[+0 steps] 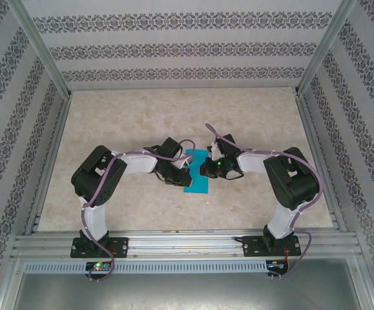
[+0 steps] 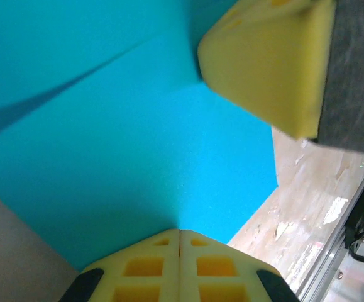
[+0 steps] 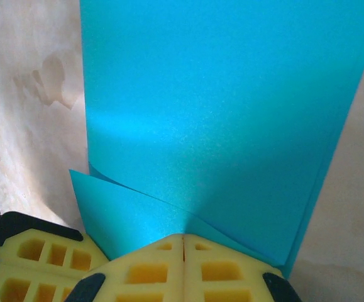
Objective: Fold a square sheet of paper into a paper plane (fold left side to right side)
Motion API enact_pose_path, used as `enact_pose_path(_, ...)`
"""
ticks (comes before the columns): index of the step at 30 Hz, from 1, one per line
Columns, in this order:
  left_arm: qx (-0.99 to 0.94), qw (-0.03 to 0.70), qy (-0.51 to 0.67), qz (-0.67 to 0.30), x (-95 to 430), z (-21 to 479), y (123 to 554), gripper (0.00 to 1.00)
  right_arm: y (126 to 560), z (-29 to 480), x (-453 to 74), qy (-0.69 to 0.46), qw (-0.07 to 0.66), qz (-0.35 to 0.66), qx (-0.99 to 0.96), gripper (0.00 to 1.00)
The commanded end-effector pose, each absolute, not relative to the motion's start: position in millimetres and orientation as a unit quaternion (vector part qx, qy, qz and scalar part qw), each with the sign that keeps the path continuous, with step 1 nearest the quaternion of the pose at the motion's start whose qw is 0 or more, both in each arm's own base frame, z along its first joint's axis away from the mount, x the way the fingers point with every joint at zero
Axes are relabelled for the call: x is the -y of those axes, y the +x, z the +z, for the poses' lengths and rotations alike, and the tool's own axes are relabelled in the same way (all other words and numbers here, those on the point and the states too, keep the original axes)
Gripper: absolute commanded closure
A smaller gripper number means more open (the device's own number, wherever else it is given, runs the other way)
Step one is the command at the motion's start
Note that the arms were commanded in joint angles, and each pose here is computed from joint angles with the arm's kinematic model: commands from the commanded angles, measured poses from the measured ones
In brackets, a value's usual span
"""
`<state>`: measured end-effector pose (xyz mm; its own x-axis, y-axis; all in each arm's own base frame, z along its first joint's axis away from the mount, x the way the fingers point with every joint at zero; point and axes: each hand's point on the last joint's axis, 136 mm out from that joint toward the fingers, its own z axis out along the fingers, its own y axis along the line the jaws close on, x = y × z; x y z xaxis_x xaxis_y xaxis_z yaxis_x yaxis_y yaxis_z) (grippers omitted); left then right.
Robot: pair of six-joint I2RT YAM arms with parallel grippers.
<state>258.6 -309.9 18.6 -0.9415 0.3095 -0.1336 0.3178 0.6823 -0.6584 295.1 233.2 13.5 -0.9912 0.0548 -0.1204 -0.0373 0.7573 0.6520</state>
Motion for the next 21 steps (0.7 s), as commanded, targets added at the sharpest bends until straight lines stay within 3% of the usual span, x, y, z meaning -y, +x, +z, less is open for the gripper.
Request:
enact_pose_path(1,-0.927,-0.035,0.184,-0.325,289,3,229,0.99,278,-28,-194,0.041,0.023,0.261,-0.964,1.0)
enact_pose_path(14,-0.932,-0.025,0.206,-0.298,270,0,216,0.98,281,-23,-196,0.039,0.026,0.271,-0.961,1.0)
enact_pose_path(21,-0.925,0.015,0.211,-0.315,273,21,221,0.94,295,6,-214,0.025,0.051,0.323,-0.945,1.0)
